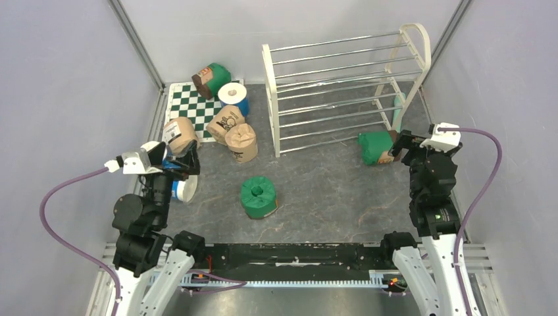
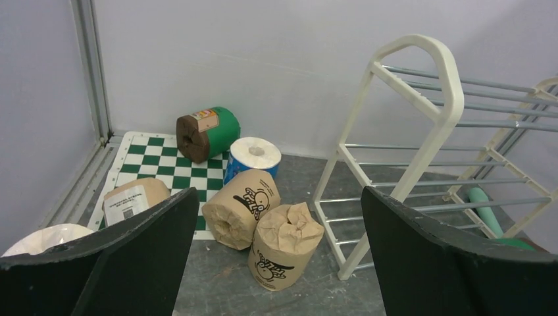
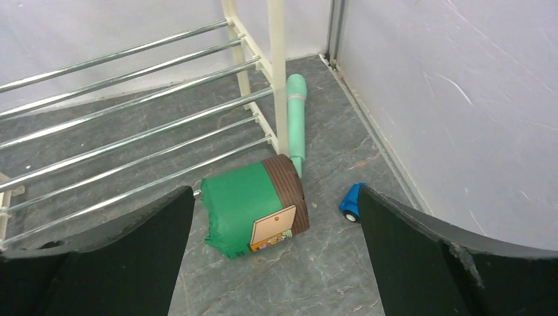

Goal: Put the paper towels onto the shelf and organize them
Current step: Pick up the paper towel from the center of the board.

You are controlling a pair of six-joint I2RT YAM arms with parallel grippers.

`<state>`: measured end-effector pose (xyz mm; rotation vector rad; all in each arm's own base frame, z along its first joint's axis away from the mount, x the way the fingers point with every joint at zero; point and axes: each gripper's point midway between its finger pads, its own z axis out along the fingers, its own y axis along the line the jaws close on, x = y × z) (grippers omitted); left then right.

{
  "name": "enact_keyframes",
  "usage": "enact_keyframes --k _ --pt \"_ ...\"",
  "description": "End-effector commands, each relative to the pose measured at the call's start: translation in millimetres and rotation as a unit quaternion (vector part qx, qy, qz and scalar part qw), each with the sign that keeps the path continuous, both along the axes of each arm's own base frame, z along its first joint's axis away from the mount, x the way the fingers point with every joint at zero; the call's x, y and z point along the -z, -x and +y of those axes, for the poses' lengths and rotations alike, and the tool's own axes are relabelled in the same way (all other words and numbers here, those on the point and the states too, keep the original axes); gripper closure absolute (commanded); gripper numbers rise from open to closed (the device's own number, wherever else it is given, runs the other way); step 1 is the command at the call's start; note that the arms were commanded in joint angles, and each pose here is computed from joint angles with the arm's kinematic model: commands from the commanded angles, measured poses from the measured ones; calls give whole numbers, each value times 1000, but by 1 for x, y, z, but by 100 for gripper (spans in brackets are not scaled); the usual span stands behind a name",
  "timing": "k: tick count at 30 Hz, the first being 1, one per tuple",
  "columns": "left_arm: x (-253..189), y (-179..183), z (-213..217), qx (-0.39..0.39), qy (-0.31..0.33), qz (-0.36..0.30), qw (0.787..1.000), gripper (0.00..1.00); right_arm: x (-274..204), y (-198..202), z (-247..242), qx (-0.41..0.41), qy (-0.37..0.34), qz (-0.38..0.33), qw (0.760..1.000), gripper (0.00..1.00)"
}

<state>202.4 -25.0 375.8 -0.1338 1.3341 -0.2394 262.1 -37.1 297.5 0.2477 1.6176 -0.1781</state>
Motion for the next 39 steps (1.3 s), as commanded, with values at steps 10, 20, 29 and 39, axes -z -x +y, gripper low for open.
enact_keyframes --k 10,20,29,39 --pt "9 -9 -8 13 -14 29 999 0 19 -19 40 -109 -4 42 993 2" --pt "45 -19 -23 39 6 107 993 0 60 -27 93 -247 -39 119 961 2" --pt "97 -33 -43 75 1 199 977 0 106 -15 170 -355 -25 187 915 2" --pt "102 -38 -29 38 -29 195 980 0 125 15 273 -477 72 207 851 2"
